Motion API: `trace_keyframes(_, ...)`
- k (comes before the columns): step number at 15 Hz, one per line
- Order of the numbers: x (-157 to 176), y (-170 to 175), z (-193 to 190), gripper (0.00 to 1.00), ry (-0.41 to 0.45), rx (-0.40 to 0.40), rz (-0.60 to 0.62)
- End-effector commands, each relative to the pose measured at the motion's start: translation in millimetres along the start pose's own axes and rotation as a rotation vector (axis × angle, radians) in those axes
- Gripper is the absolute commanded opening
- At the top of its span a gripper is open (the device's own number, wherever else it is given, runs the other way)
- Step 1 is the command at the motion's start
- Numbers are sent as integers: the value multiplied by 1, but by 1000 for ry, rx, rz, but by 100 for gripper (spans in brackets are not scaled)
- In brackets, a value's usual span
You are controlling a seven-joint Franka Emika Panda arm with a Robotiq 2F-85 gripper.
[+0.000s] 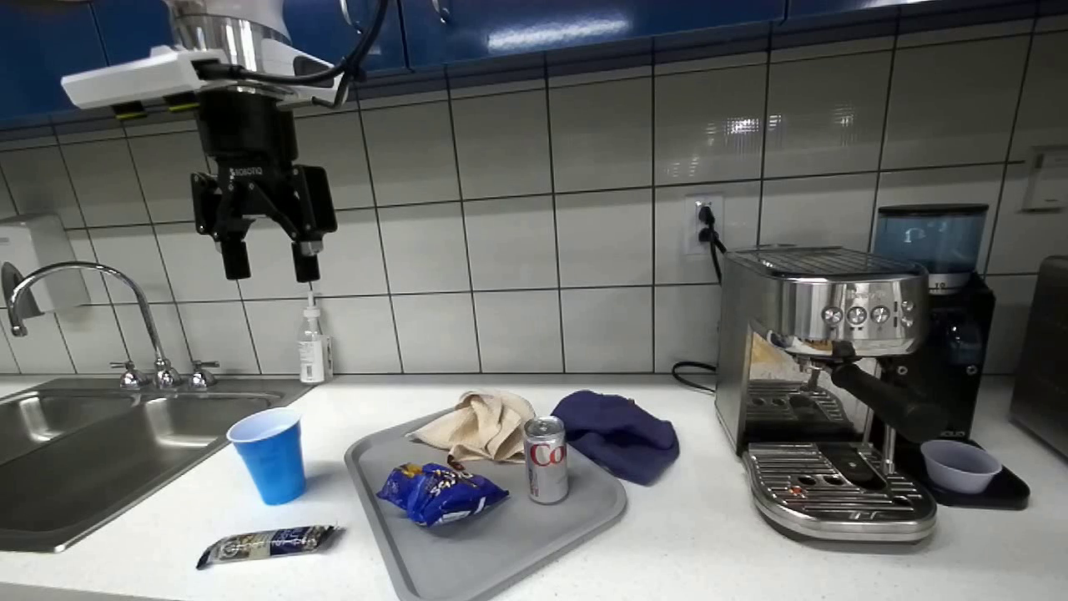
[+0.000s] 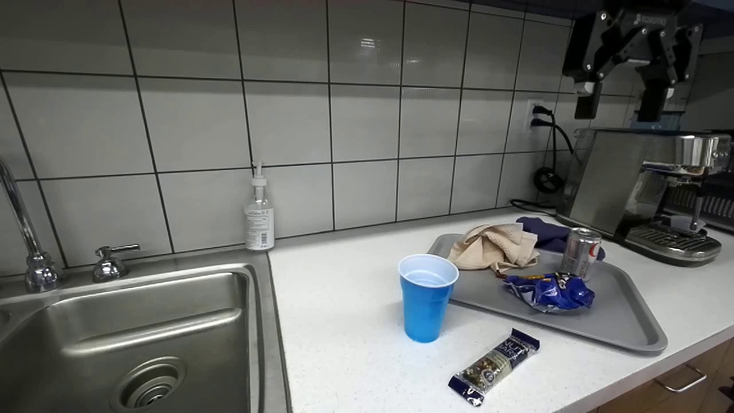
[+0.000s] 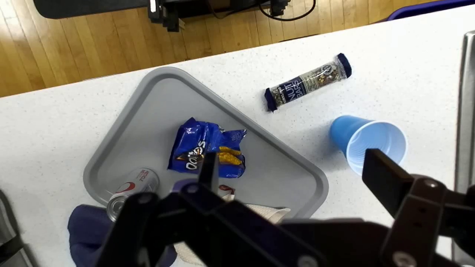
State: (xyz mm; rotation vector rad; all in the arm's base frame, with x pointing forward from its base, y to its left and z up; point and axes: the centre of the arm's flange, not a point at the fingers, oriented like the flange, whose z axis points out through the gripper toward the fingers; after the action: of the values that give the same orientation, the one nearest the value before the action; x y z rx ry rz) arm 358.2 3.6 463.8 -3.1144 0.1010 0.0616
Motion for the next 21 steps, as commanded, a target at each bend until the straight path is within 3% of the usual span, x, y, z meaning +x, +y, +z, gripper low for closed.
trace_keyframes(1,0,0,0,100,0,0,0)
trace_keyframes(6,0,0,2,100,-14,9,15)
trace_keyframes(13,1,-3,36,100,-85,29,52)
trace_keyframes(21,40,1,77,100,-100,53,240)
